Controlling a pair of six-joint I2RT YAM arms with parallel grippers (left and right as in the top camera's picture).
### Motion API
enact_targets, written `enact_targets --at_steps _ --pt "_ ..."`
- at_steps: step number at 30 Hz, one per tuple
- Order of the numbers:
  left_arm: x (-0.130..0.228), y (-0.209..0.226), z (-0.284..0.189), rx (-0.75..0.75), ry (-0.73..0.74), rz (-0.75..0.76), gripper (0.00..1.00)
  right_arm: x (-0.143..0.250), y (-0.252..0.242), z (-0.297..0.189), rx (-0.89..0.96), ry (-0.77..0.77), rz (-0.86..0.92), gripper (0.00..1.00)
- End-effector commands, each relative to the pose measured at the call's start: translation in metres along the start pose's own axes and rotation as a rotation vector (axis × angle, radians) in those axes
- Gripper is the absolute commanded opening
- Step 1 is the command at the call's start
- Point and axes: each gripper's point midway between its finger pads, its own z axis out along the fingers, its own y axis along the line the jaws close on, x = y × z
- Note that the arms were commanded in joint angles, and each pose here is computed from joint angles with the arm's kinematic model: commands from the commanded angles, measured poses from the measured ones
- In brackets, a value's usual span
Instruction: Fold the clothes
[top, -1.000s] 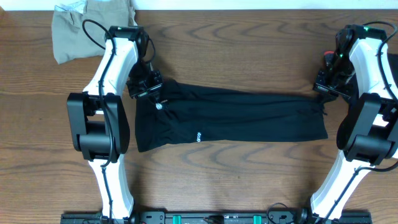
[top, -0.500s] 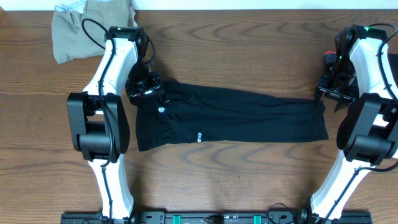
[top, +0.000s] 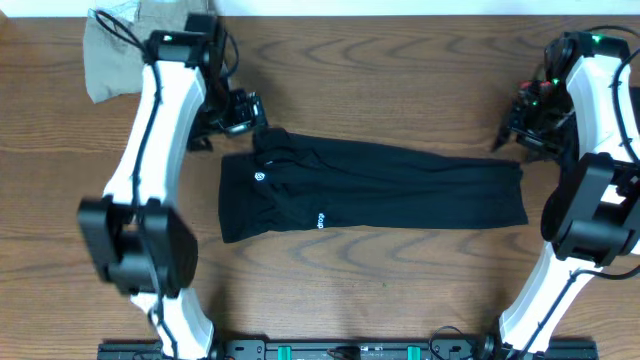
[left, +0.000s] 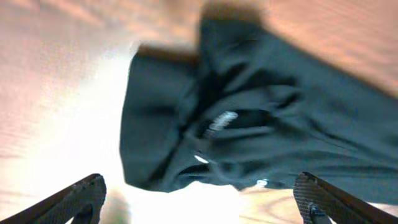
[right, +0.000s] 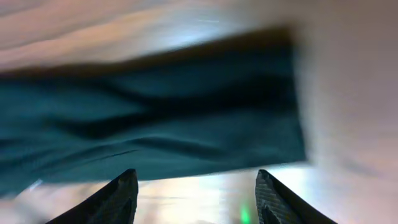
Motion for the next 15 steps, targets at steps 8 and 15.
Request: enact_targets --at_steps 8,15 --pt "0.038 -0.097 0.021 0.066 -0.018 0.198 0.85 0.031 0.146 0.007 -0.252 -0.033 -0.448 0.38" --pt "0.049 -0.110 0.066 0.031 0.077 0.183 0.19 0.045 0.162 0.027 -0.147 -0.018 -0.438 0.24"
